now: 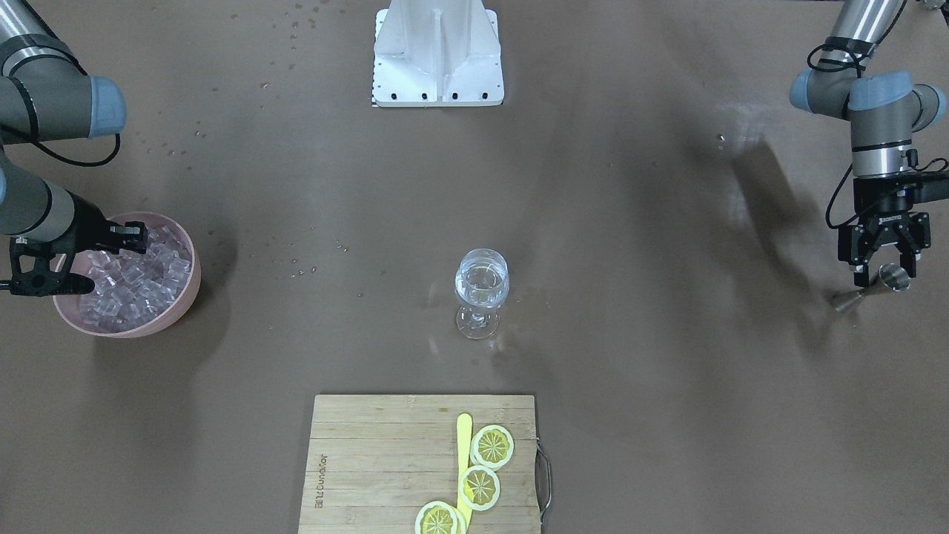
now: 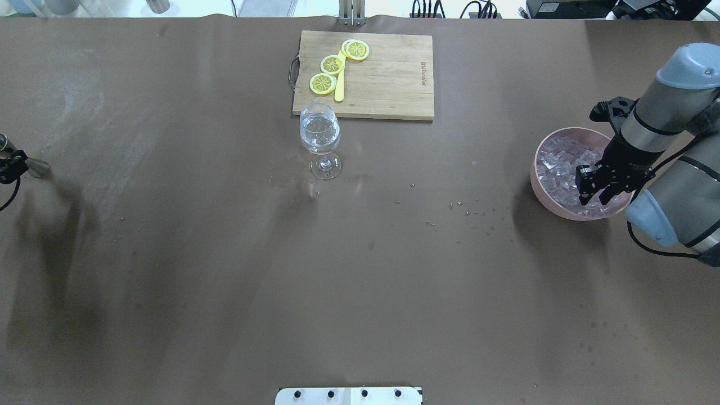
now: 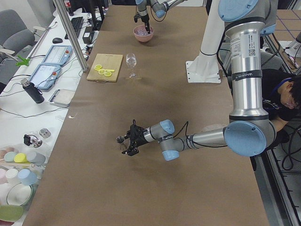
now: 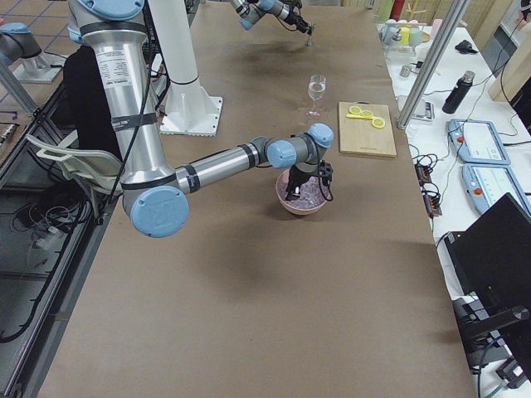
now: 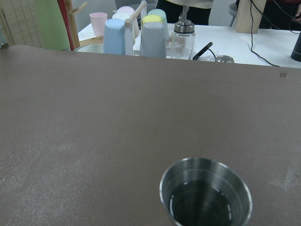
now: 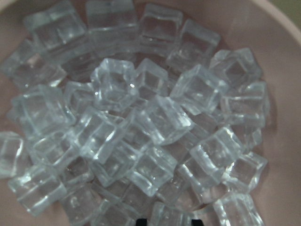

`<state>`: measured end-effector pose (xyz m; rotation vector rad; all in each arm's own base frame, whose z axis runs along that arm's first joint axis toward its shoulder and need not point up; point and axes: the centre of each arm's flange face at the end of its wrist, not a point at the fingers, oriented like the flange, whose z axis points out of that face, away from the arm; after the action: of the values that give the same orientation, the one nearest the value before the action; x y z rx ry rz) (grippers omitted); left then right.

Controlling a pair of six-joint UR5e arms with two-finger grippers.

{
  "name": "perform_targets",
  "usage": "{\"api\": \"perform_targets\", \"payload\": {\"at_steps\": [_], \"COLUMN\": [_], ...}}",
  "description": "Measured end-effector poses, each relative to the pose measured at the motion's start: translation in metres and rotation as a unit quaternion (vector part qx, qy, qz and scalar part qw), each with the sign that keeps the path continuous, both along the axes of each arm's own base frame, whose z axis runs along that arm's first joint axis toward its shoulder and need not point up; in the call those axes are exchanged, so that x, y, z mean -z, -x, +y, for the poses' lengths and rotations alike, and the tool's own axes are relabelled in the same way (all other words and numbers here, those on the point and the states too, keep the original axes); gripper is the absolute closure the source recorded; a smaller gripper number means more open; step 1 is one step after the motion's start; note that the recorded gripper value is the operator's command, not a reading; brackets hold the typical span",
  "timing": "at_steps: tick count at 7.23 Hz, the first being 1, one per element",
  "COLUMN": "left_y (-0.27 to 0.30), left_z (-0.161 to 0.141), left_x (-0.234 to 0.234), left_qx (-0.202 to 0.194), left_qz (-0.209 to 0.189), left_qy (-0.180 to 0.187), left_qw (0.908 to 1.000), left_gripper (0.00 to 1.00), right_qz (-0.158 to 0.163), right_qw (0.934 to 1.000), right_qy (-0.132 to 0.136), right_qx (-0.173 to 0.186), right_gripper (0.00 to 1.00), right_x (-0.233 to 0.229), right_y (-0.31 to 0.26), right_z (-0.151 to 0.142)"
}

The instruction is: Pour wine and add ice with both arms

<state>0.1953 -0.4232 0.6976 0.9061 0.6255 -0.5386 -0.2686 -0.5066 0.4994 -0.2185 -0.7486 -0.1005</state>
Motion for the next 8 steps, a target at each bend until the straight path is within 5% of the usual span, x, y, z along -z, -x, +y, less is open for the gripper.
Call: {"api": "perform_targets", "payload": {"at_steps": [3,8], "left_y": [-0.02,-0.035], "left_z": [0.006,-0.003], "left_x": [0.001,-0.003], "left_qx": [0.009,0.015], "left_qz": [-0.003,-0.005], "left_qy": [-0.011,-0.011], "left_qw": [0.9999,0.9998], "left_gripper": [0.07,0.15], "right_qz": [-0.015,-0.046], "right_qw": [0.9997,0.9989], "right_qy": [-0.017,-0.013], "right_qx": [-0.004,-0.005], "right_gripper": [1.0,1.0], "right_x": [-0.017,0.021], "right_y": [0.004,0.011], "right_z": [-0.005,-0.022]}}
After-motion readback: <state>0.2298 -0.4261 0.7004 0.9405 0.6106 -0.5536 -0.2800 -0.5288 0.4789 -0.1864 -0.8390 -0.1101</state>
